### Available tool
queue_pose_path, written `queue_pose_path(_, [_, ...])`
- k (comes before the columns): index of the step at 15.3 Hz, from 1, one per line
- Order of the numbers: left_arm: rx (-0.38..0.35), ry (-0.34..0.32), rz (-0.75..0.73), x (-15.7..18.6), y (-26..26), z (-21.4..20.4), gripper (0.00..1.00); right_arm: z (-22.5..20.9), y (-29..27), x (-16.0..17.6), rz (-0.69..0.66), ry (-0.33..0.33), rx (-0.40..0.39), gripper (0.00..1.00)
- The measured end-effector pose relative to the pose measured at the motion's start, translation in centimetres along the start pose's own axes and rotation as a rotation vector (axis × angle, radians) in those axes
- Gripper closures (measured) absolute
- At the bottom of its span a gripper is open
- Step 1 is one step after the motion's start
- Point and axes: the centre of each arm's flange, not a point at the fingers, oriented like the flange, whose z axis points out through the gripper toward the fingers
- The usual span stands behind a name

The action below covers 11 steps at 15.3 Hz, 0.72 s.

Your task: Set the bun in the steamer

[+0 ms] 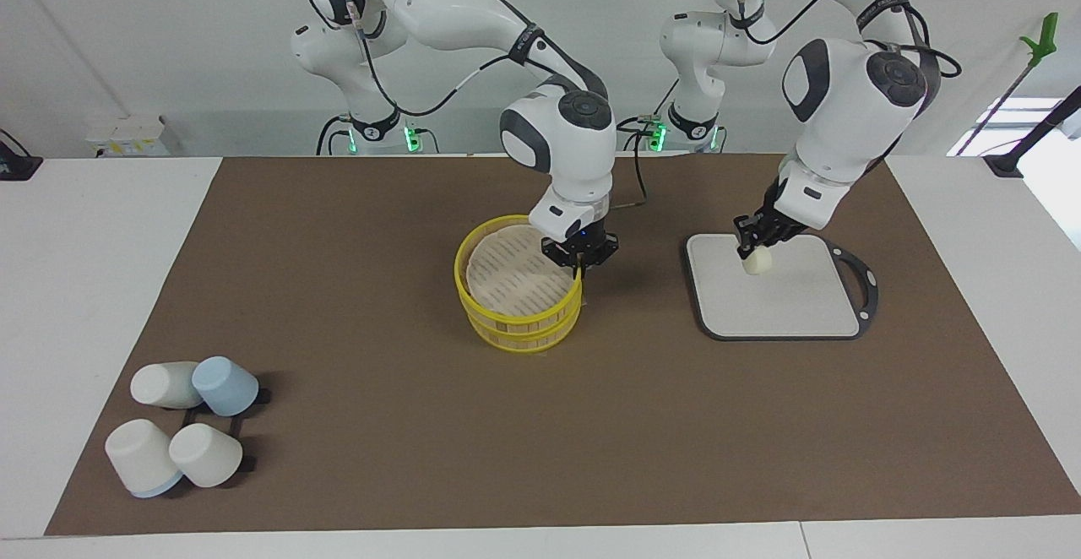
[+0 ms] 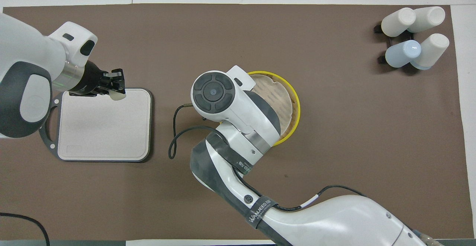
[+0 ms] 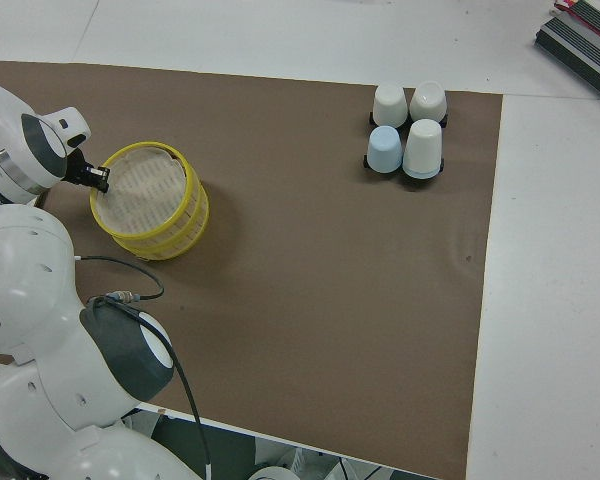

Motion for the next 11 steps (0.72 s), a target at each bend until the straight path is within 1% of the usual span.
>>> queue_pose_path(1, [-0.002, 0.000, -0.014, 0.1, 1.7, -0.2, 0.76, -1.8, 1.6, 1.1, -0.024, -0.009, -0.014, 0.92])
queue_pose_path(3, [0.000, -0.005, -0.032, -0.1, 4.1, 0.5, 0.76, -5.3, 6.5, 3.5, -0.090, -0.033, -0.031, 0.92])
queue_pose_path(5, [-0.004, -0.002, -0.050, -0.5, 5.7, 1.0, 0.76, -7.9, 12.8, 5.0, -0.160, -0.092, -0.049, 0.92])
queue_pose_path(7, [-0.027, 0.032, -0.068, -1.7, 9.0, 1.7, 0.76, -9.6, 18.5, 5.6, -0.219, -0.163, -0.065, 0.92])
queue_pose_path(9, [-0.052, 0.059, -0.082, -4.4, 14.6, 4.5, 0.76, -10.5, 23.6, 5.9, -0.282, -0.224, -0.067, 0.92])
queue_pose_path(11, [-0.065, 0.067, -0.077, -7.4, 20.2, 8.9, 0.76, -10.7, 27.7, 6.1, -0.321, -0.258, -0.058, 0.92])
